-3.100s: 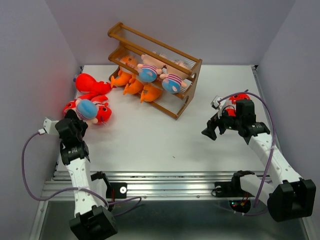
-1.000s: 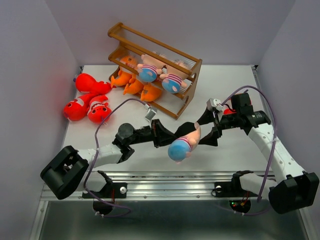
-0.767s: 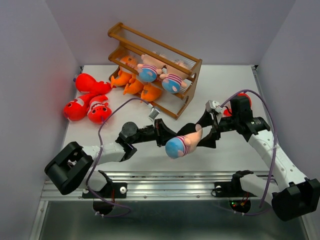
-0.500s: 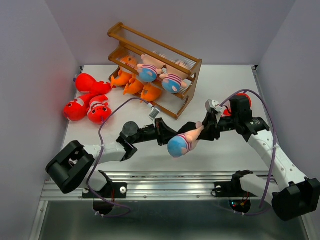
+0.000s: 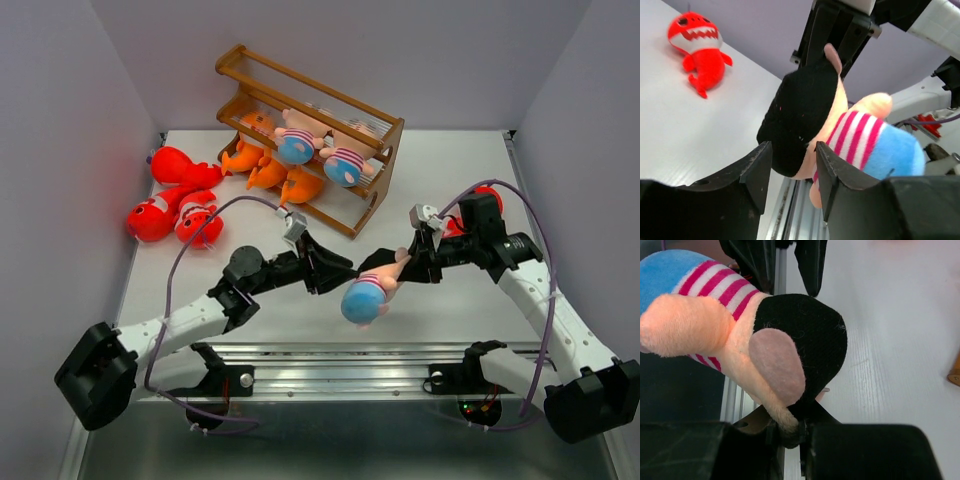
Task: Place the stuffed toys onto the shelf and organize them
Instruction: Pass the stuffed toy from the left arm to the right
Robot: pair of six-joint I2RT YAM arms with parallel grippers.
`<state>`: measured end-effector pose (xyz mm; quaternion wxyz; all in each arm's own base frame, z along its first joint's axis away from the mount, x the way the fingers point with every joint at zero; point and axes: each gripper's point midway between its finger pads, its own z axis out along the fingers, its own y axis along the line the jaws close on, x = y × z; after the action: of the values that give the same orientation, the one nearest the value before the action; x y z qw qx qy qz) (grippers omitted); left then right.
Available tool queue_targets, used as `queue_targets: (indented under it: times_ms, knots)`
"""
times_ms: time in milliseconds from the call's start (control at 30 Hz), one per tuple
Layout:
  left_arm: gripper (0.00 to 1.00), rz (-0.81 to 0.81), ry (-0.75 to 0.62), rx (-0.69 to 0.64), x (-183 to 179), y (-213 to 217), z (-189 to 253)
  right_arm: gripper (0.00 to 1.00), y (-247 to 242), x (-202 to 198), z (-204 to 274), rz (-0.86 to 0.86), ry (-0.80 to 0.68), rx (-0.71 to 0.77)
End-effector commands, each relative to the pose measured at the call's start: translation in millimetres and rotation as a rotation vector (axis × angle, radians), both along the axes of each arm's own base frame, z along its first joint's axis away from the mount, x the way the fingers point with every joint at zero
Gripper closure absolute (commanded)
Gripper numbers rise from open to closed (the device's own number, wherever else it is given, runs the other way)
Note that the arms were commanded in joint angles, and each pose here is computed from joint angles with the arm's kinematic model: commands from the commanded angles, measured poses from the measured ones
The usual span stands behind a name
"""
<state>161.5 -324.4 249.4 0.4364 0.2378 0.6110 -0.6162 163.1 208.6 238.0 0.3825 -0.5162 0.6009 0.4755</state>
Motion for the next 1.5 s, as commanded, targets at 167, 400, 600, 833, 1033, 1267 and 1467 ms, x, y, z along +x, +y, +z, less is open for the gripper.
queue_targets:
  times_ms: [167, 400, 600, 833, 1033, 1267, 1467]
  knots:
    - [0.01, 0.275, -0.120, 0.096, 20.3, 44.3, 17.4, 0.99, -9.9, 3.1, -5.3, -0.049, -0.027, -0.109]
    - [0.01, 0.372, -0.129, 0.165, 18.3, 72.7, 18.2, 0.99, -24.6, 11.6, -20.6, -0.140, -0.028, -0.227]
    - [0.01, 0.431, -0.114, 0.216, 20.7, 86.9, 17.7, 0.99, -49.7, 26.7, -46.2, -0.249, -0.041, -0.405]
    - [0.01, 0.412, -0.103, 0.275, 17.5, 88.4, 11.2, 0.99, -69.7, 39.8, -70.7, -0.344, -0.008, -0.540]
    - [0.01, 0.309, -0.077, 0.325, 9.6, 72.2, -8.9, 0.99, -83.2, 53.4, -83.6, -0.415, 0.013, -0.631]
    - [0.01, 0.260, -0.061, 0.416, 6.0, 50.7, -34.7, 0.99, -90.9, 54.6, -92.1, -0.439, 0.040, -0.683]
    - [0.01, 0.245, -0.058, 0.499, -1.2, 32.0, -60.2, 0.99, -89.7, 53.9, -94.4, -0.445, 0.061, -0.679]
